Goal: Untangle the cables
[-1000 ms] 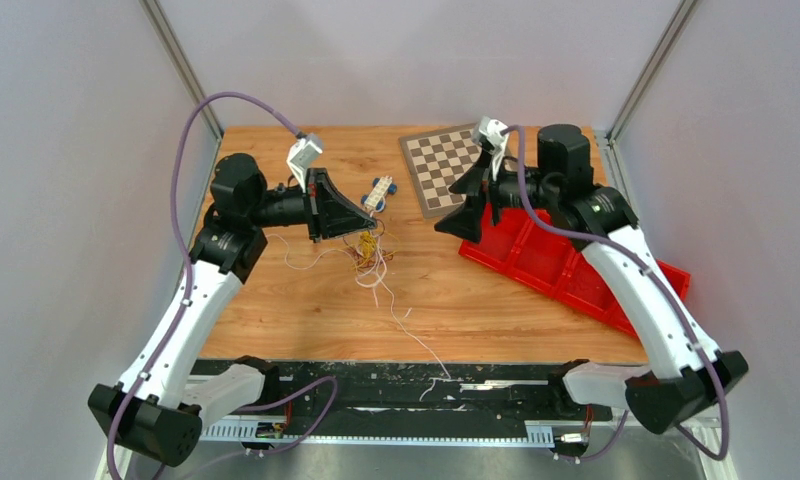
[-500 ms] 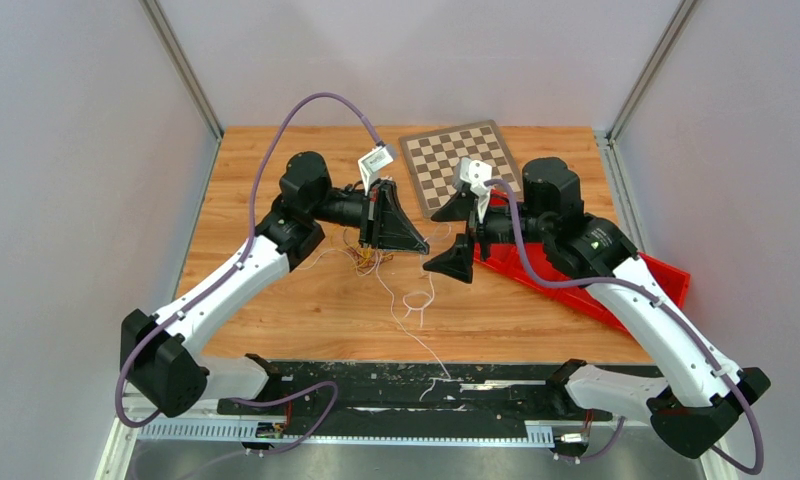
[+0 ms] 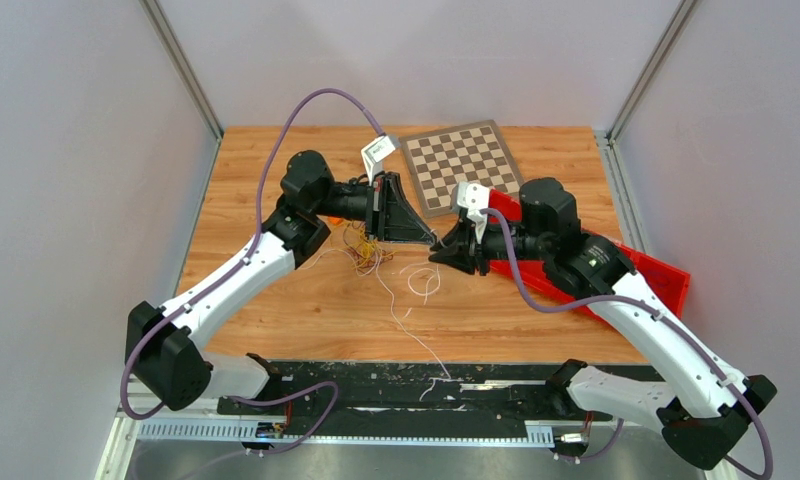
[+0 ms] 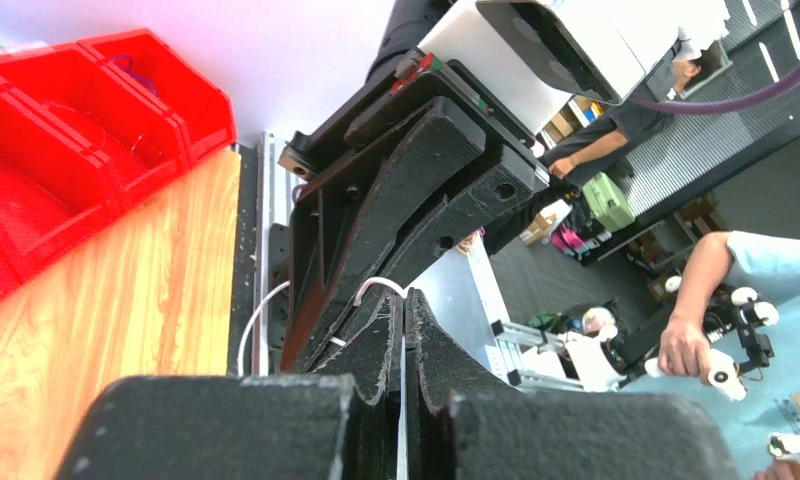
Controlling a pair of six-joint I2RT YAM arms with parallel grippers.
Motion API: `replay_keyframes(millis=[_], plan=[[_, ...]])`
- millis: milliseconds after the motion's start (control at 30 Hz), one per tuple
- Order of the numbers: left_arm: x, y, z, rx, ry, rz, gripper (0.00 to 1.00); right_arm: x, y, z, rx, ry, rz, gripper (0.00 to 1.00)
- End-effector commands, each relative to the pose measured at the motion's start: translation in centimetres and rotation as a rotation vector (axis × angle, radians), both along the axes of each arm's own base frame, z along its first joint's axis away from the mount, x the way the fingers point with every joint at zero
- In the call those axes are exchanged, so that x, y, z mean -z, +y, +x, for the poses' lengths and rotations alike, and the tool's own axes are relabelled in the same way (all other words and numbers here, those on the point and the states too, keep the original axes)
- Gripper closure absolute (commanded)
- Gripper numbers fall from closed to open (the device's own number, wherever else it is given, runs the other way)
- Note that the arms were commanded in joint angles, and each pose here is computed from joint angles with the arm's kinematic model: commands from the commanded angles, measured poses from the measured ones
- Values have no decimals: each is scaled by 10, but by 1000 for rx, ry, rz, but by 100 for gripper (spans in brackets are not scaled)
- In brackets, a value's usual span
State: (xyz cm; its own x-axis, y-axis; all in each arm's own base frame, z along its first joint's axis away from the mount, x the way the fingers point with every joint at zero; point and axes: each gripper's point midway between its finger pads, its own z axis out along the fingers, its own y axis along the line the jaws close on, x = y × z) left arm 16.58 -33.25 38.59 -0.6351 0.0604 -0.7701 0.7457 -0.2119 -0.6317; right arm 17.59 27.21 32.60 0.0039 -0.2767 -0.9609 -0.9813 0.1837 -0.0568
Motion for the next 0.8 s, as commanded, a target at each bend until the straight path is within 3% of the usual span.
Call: replay_keyframes(millis=[0,67,100,133,200,333,433,567,767], plan=[[-30,-4,7,-44,-50,-67,100,-28,-4,8,79,-77,78,100],[-30,-4,9,-50,-51,-63,97,-29,-9,10,118,-63,86,100],[-29,-5,10,-54,-61,-61,87,-29,-13,9,131,-53,88,100],[-28,-4,12,-58,-54,-48,60,-27,-18,11,151,-40,85,100],[-26,-1,20,-84,-93,-32,32,-20,-36,20,228,-10,67,100],[-27,23,55,-236,-149,3,6,4,-87,47,423,27,-18,100],[-16,41,76,-331,-153,57,1,33,-136,72,579,61,-105,100],[-2,49,74,-346,-162,84,1,60,-180,91,675,163,-174,100],[7,55,66,-367,-171,99,0,97,-236,129,742,184,-281,100]])
